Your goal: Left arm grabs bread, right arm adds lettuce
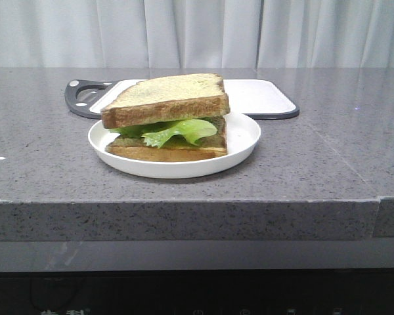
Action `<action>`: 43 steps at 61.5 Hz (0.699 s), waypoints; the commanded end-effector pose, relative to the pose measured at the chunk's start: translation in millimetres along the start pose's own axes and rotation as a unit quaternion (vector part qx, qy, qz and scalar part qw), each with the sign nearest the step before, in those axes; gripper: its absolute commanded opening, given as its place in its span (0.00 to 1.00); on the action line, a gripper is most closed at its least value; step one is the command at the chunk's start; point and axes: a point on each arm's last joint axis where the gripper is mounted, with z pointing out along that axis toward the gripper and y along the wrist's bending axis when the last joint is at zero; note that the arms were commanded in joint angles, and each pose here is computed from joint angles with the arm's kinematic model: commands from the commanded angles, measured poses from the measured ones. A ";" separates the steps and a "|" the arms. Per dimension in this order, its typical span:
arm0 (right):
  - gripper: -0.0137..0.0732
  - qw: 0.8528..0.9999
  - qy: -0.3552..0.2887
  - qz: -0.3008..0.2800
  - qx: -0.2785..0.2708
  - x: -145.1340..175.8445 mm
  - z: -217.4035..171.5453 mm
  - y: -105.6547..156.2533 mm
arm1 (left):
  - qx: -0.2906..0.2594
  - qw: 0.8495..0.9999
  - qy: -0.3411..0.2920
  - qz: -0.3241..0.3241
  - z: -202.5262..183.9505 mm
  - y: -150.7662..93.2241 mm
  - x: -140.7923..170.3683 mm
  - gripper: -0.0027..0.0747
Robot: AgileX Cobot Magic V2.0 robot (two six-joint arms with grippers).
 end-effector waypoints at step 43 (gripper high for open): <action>0.02 1.000 -0.029 -0.001 0.002 -4.1 -2.5 -0.3 | -0.005 0.997 -0.078 -0.001 -4.4 0.7 -15.5 0.01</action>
